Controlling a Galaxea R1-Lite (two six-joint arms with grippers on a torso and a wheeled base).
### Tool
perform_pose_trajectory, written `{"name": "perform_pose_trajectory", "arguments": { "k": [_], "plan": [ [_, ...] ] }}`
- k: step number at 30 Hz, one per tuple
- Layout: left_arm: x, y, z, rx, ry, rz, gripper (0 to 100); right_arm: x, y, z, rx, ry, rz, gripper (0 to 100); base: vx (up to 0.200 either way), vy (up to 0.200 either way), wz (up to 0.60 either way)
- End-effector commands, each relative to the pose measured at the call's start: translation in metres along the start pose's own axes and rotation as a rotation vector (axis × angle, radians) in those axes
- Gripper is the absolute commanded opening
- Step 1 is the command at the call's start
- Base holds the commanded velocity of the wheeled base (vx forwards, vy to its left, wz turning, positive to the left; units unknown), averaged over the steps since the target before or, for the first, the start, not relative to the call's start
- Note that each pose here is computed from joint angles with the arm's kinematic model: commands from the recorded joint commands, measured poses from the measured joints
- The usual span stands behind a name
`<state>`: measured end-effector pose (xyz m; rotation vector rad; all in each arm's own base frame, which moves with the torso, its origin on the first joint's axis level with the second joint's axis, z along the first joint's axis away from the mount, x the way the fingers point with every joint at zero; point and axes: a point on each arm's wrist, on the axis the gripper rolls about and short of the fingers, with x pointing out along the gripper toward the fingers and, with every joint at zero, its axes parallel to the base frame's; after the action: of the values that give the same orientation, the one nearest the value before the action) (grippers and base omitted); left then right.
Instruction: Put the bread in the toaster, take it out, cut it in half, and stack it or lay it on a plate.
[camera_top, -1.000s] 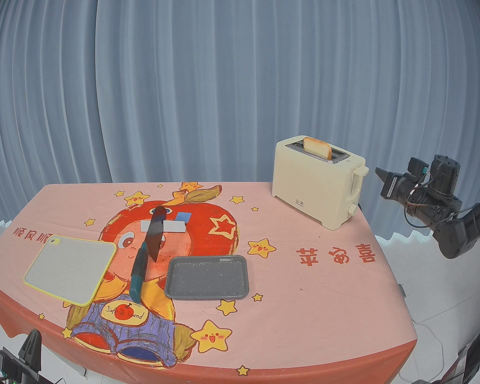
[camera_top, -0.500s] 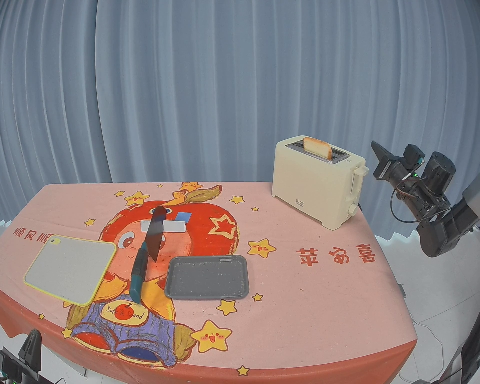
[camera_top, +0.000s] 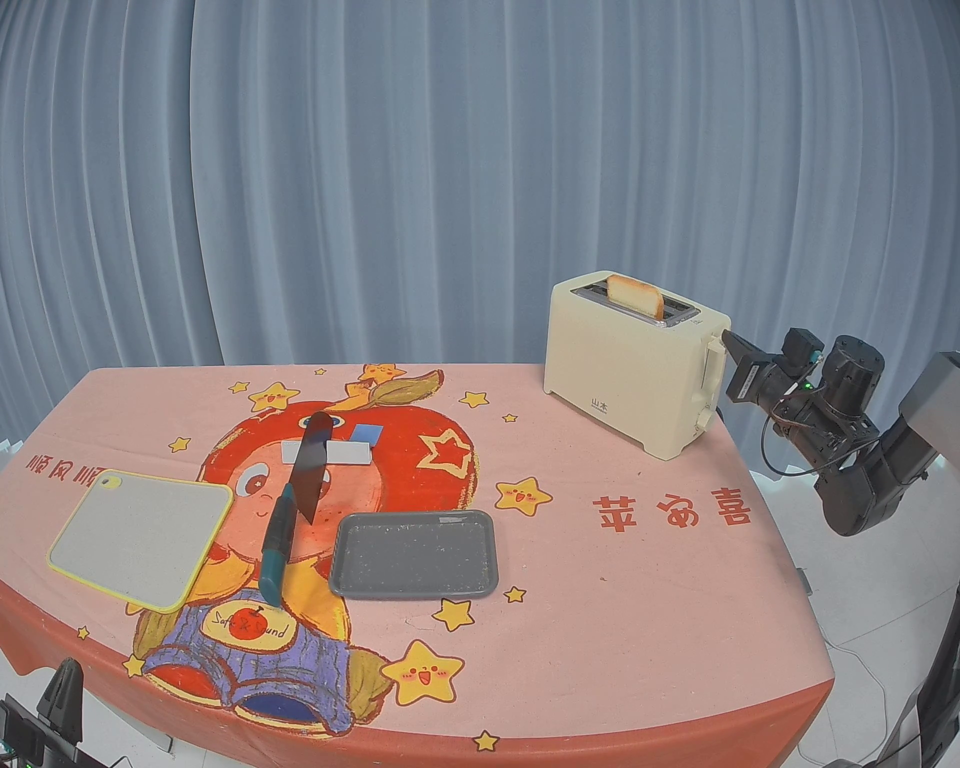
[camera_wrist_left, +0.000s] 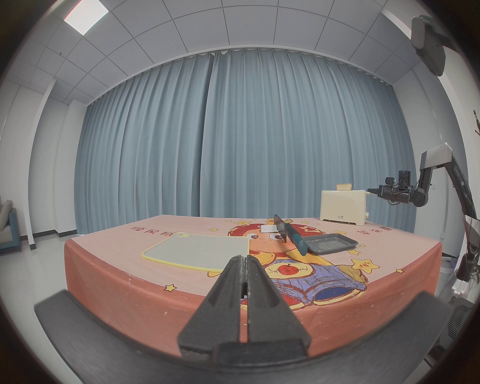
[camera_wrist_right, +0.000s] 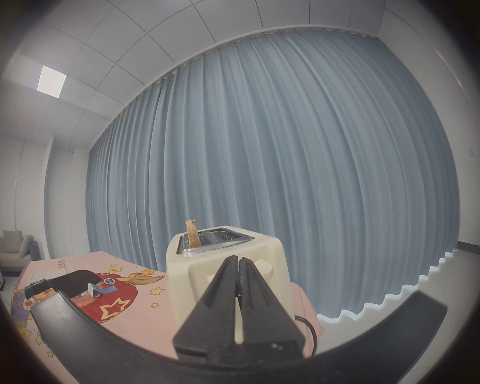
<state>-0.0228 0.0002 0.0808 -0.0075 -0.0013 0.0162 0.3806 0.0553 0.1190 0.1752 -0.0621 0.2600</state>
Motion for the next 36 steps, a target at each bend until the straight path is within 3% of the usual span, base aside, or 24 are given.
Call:
{"name": "perform_pose_trajectory", "arguments": {
  "k": [1,15,20,36],
  "plan": [
    [0.001,0.0,-0.005,0.0,0.02,0.001,0,-0.002,0.0,-0.008,0.002,0.031,-0.001,0,0.0,0.0,0.0],
    [0.001,0.0,-0.005,0.0,0.02,0.001,0,-0.004,-0.002,-0.015,0.009,0.092,-0.031,0,0.0,0.0,0.0],
    [0.001,0.0,-0.005,0.0,0.02,0.001,0,-0.006,-0.002,-0.019,0.013,0.151,-0.041,0,0.0,0.0,0.0],
    [0.001,0.0,-0.005,0.0,0.02,0.002,0,-0.009,0.0,-0.027,0.004,0.182,-0.039,0,0.0,0.0,0.0]
  ]
}}
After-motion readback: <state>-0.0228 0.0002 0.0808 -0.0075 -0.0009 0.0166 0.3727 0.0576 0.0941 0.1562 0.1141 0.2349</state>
